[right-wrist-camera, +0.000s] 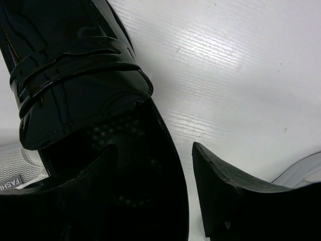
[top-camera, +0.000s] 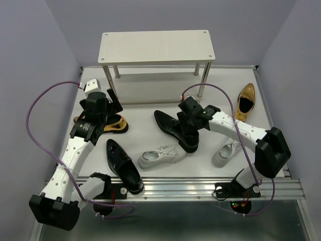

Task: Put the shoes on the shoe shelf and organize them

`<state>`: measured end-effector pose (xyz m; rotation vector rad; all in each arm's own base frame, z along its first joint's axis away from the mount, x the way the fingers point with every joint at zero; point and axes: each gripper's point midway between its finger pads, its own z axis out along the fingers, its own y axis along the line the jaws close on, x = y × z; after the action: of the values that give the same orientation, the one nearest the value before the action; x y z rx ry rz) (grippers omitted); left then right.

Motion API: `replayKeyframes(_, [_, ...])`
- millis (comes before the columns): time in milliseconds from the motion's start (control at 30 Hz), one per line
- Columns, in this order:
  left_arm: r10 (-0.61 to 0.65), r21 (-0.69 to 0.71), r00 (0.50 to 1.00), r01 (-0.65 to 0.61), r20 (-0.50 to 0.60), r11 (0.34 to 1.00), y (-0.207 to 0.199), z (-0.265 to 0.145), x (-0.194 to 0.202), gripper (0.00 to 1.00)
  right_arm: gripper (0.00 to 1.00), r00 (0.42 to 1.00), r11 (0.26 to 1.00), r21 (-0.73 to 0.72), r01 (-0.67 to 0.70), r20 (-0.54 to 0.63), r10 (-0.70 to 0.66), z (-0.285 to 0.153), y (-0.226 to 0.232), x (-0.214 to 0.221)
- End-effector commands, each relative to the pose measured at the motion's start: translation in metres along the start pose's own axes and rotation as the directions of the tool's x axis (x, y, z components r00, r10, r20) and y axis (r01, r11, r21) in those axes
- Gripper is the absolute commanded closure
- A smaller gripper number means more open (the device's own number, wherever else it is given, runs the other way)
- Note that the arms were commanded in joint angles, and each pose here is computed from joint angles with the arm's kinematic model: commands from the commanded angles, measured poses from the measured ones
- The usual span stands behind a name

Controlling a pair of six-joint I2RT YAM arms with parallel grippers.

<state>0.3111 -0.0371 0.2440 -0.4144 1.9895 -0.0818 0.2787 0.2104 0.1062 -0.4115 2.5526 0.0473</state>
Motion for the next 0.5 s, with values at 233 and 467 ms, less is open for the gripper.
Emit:
replayKeyframes(233, [-0.011,-0.003,1.0,0.012,0.021,1.0,0.001,0.002,-0.003,0.01,0.7,0.983,0.996,-0.085,0.029,-0.177,-0.043,-0.004,0.009,0.045])
replayKeyframes(467, [-0.012,-0.003,1.0,0.012,0.023,1.0,0.001,0.002,-0.004,0.01,0.99,0.995,0.997,-0.066,0.032,-0.088,-0.038,-0.029,0.0,0.023])
